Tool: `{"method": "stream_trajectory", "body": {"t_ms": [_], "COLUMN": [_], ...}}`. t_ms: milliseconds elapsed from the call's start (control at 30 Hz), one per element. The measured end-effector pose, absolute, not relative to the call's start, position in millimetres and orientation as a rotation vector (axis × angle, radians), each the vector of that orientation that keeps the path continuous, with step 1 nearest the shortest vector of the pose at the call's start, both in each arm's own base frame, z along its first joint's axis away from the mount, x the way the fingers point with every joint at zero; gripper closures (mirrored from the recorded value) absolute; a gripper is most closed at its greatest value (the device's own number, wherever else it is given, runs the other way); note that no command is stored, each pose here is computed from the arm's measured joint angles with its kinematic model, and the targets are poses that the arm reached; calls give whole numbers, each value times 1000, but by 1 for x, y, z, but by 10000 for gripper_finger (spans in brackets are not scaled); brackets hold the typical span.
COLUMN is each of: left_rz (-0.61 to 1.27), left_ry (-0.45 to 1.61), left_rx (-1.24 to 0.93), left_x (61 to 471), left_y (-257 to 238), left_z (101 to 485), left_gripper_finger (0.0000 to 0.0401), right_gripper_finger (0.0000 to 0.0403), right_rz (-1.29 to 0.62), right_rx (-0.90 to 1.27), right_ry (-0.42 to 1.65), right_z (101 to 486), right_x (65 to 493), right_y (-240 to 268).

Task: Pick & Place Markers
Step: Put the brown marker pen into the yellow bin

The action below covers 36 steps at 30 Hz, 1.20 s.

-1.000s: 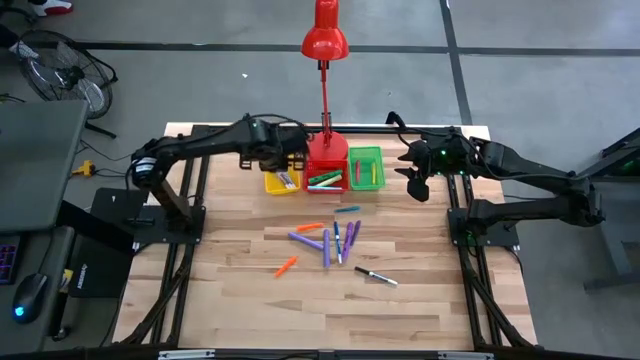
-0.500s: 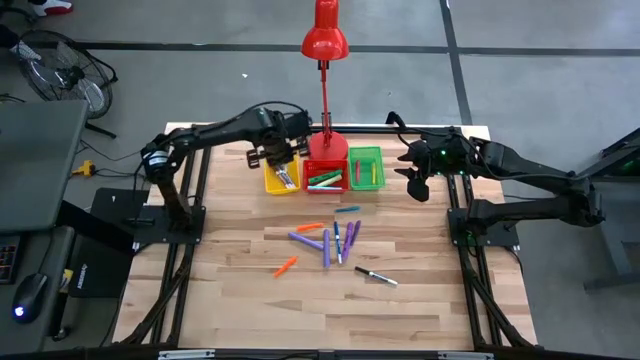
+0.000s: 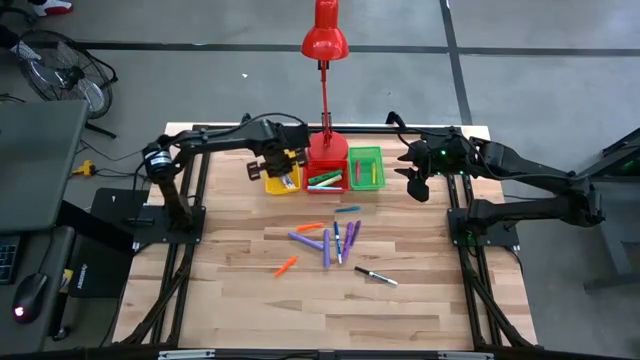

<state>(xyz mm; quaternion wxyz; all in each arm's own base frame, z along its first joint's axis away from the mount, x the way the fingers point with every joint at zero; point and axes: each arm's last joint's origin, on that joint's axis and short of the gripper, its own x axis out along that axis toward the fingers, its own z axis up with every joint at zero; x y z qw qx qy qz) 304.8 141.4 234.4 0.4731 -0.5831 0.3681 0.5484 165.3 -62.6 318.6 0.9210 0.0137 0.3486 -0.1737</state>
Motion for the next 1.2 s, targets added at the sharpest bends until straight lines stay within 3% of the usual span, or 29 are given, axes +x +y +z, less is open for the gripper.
{"method": "stream_trajectory", "body": {"t_ms": [267, 633, 900, 1200], "left_rz": [1383, 1450, 1501, 1514], "left_ry": [739, 663, 632, 622], "left_rx": [-1585, -1798, -1802, -1789], "left_x": [309, 304, 302, 301], "left_y": [146, 150, 150, 150], "left_z": [226, 211, 207, 207], "left_gripper_finger": [375, 375, 374, 310], "right_gripper_finger": [254, 253, 254, 254], "right_rz": [-359, -367, -366, -362], "right_rx": [33, 33, 41, 32], "right_ry": [715, 714, 713, 715], "right_z": [319, 319, 319, 319], "right_x": [165, 165, 165, 165], "right_y": [-63, -63, -63, -63]}}
